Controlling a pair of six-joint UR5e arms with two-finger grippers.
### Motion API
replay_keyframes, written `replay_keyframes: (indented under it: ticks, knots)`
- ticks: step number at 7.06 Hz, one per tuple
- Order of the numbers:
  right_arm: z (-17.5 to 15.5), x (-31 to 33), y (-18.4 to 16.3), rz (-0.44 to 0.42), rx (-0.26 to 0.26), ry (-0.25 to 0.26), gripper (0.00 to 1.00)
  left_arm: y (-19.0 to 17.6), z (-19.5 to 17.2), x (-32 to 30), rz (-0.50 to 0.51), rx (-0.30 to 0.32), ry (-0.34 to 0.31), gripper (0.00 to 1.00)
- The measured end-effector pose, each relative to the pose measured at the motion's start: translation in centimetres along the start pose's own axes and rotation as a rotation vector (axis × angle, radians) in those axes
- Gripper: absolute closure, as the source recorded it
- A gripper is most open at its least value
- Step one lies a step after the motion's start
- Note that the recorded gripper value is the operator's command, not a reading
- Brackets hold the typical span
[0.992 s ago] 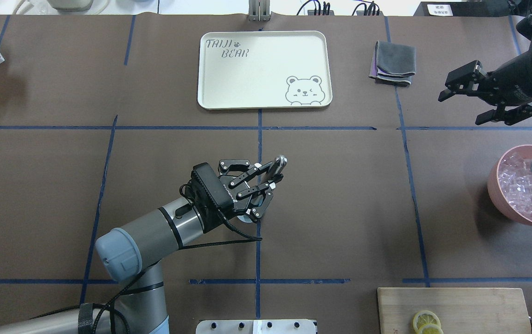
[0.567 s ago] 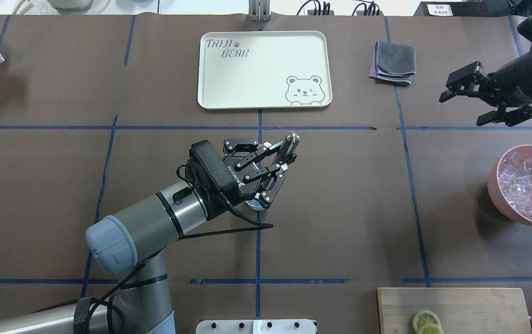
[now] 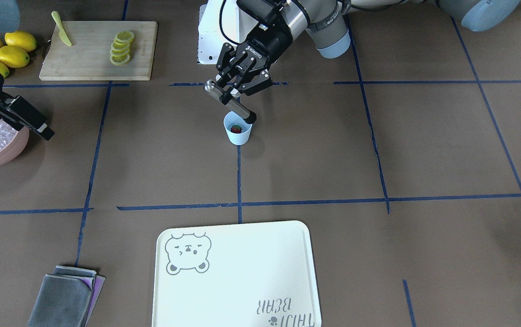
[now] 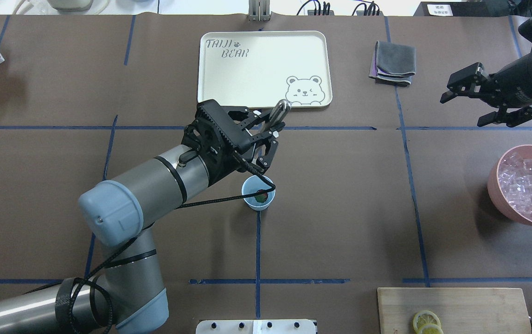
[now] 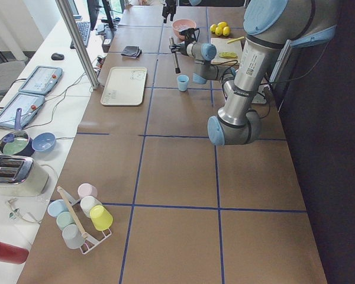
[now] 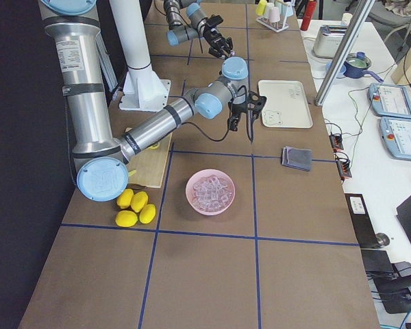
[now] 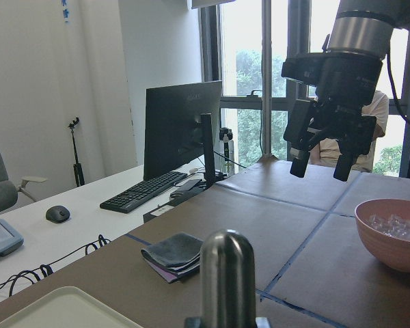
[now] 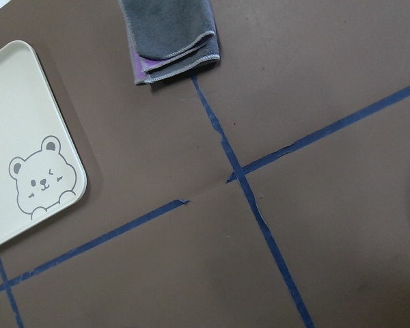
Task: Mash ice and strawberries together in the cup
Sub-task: 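Press the muddler down into the cup contents with the left gripper, then lift the muddler out of the cup and carry it toward the table edge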
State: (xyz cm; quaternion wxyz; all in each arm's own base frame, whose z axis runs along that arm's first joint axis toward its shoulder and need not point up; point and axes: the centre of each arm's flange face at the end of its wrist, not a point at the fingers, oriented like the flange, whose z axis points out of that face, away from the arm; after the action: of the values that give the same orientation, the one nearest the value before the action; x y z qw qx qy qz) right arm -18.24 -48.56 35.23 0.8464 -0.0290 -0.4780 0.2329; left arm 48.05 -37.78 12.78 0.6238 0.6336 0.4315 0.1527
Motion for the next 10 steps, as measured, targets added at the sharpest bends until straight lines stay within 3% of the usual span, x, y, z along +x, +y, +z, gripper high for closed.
replay_keyframes:
  ticks: [3,6,9,10]
  knots:
    - [-0.1,0.0,0.1,0.000,0.000,-0.001,0.00,1.8,1.3,-5.0,0.038,-0.217,-0.147,1.00]
    - [-0.1,0.0,0.1,0.001,0.001,-0.002,0.00,6.6,-1.0,-16.0,-0.012,-0.544,-0.339,1.00]
    - [0.0,0.2,0.1,0.002,-0.001,0.002,0.00,13.7,-8.5,-33.8,-0.314,-0.856,-0.350,1.00]
    - [0.1,0.7,0.0,0.002,-0.002,0.006,0.00,17.1,-10.9,-38.2,-0.409,-0.950,-0.381,1.00]
